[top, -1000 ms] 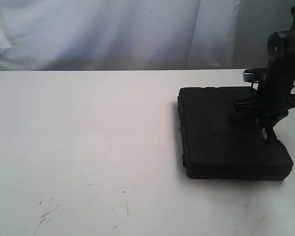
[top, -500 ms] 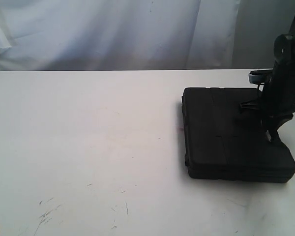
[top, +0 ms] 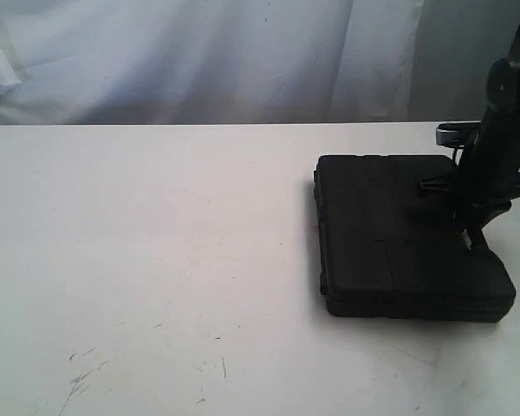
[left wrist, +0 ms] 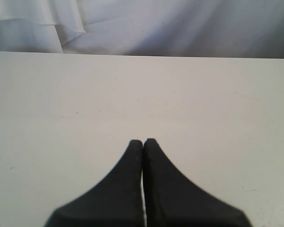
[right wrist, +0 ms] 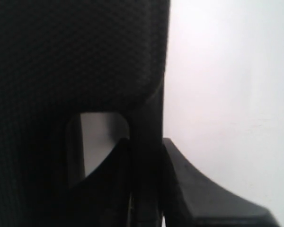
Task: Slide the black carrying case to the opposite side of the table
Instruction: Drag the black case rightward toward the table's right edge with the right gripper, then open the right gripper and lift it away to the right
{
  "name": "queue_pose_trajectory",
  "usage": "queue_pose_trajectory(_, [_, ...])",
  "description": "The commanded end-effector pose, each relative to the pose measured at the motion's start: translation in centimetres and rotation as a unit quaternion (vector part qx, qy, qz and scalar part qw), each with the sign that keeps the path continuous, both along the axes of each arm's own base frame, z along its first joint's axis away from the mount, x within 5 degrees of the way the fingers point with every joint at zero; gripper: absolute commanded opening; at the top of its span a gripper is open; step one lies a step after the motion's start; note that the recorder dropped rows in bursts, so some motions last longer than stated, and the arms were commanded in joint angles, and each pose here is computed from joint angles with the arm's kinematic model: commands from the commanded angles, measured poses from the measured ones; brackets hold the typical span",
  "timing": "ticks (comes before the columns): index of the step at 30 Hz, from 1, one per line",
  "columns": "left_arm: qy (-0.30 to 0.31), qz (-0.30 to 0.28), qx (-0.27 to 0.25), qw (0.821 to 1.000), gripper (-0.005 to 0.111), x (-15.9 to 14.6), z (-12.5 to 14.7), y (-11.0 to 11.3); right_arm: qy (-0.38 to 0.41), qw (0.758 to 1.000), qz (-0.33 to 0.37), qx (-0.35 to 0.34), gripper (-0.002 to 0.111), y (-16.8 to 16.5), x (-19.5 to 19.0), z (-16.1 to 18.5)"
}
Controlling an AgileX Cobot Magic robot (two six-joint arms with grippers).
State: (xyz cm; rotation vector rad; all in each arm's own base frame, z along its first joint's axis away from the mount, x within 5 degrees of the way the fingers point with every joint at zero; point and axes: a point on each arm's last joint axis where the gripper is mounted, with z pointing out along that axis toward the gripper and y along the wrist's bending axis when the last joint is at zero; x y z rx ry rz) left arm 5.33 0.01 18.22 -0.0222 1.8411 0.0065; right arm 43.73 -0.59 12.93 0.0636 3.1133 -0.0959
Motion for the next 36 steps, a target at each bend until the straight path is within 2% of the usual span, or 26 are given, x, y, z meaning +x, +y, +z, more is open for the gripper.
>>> queue_pose_trajectory(1, [-0.009, 0.001, 0.001, 1.0, 0.0, 0.0, 0.0, 0.0, -0.007, 1.0, 0.002, 0.015, 0.0, 0.8, 0.0, 0.4])
queue_pose_trajectory(6, [-0.009, 0.001, 0.001, 1.0, 0.0, 0.0, 0.0, 0.0, -0.019, 1.0, -0.003, 0.016, 0.001, 0.7, 0.1, 0.7])
queue_pose_trajectory(8, [-0.009, 0.001, 0.001, 1.0, 0.0, 0.0, 0.0, 0.0, -0.025, 1.0, -0.003, 0.017, 0.005, 0.7, 0.1, 1.1])
queue_pose_trajectory(12, [-0.009, 0.001, 0.001, 1.0, 0.0, 0.0, 0.0, 0.0, -0.035, 0.999, -0.002, 0.017, 0.025, 0.7, 0.1, 1.8])
queue_pose_trajectory(13, [-0.009, 0.001, 0.001, 1.0, 0.0, 0.0, 0.0, 0.0, -0.04, 0.999, -0.002, 0.017, 0.033, 0.7, 0.1, 2.2])
queue_pose_trajectory(16, [-0.009, 0.001, 0.001, 1.0, 0.0, 0.0, 0.0, 0.0, -0.055, 0.998, -0.005, 0.016, 0.042, 0.7, 0.0, 3.7])
queue_pose_trajectory(18, [-0.009, 0.001, 0.001, 1.0, 0.0, 0.0, 0.0, 0.0, -0.071, 0.997, -0.006, 0.017, 0.042, 0.7, -0.4, 5.6])
queue_pose_trajectory(21, [-0.009, 0.001, 0.001, 1.0, 0.0, 0.0, 0.0, 0.0, -0.129, 0.991, -0.018, 0.039, 0.04, 1.1, -1.4, 10.6])
queue_pose_trajectory(22, [-0.009, 0.001, 0.001, 1.0, 0.0, 0.0, 0.0, 0.0, -0.163, 0.985, -0.016, 0.046, 0.035, 1.5, -2.1, 13.3])
queue_pose_trajectory(23, [-0.009, 0.001, 0.001, 1.0, 0.0, 0.0, 0.0, 0.0, -0.176, 0.983, -0.014, 0.047, 0.03, 1.8, -2.5, 14.4])
queue_pose_trajectory(26, [-0.009, 0.001, 0.001, 1.0, 0.0, 0.0, 0.0, 0.0, -0.253, 0.965, 0.011, 0.063, 0.002, 3.6, -5.8, 20.3])
queue_pose_trajectory(31, [-0.009, 0.001, 0.001, 1.0, 0.0, 0.0, 0.0, 0.0, -0.347, 0.93, 0.039, 0.117, 0.0, 6.5, -11.3, 23.3])
queue_pose_trajectory(36, [-0.009, 0.001, 0.001, 1.0, 0.0, 0.0, 0.0, 0.0, -0.421, 0.895, 0.053, 0.139, 0.0, 7.1, -16.3, 24.3])
